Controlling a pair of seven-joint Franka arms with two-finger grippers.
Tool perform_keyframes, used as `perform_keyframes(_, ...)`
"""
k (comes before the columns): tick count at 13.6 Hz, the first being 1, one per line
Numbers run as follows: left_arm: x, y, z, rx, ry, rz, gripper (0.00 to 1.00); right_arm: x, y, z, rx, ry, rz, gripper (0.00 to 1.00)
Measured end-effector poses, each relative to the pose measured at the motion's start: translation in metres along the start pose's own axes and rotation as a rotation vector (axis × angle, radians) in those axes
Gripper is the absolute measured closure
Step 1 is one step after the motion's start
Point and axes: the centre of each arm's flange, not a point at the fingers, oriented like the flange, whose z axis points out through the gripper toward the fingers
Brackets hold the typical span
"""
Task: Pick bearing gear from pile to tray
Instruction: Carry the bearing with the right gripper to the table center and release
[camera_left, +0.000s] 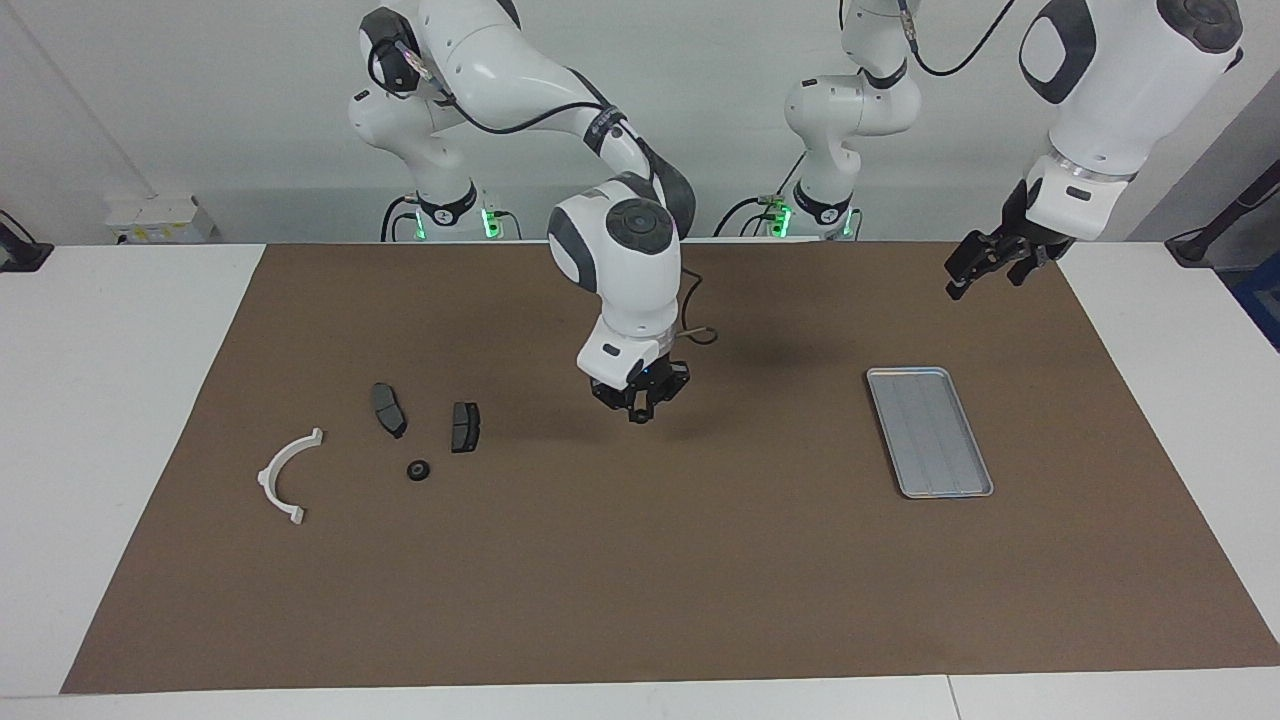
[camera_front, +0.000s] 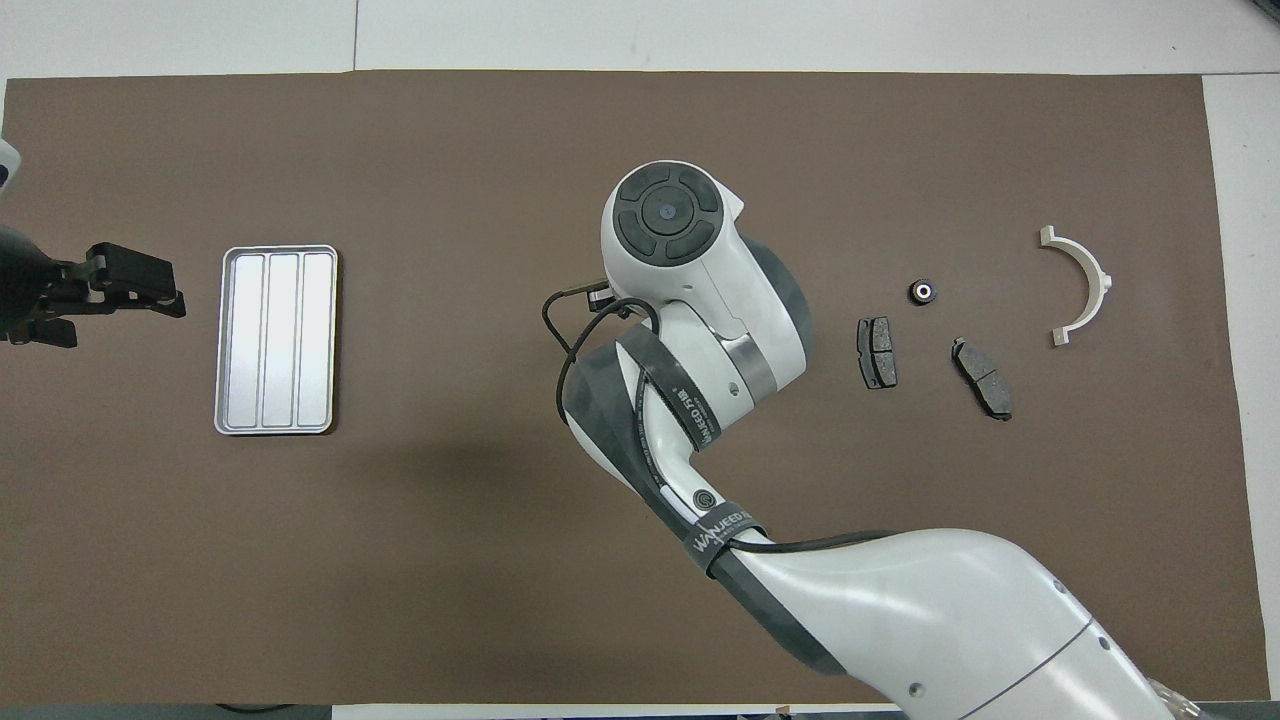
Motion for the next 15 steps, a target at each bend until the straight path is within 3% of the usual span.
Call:
perform_keyframes(8,0.0,0.0,0.0,0.0,0.0,0.0,0.0,-0.022,-0.06,0.048,0.027,0.002,0.021,0.76)
perform_keyframes(15,-0.001,0.002,0.0,0.0,0.0,0.004,0.0,-0.03,-0.061,0.089,0.04,0.019,0.019,0.76)
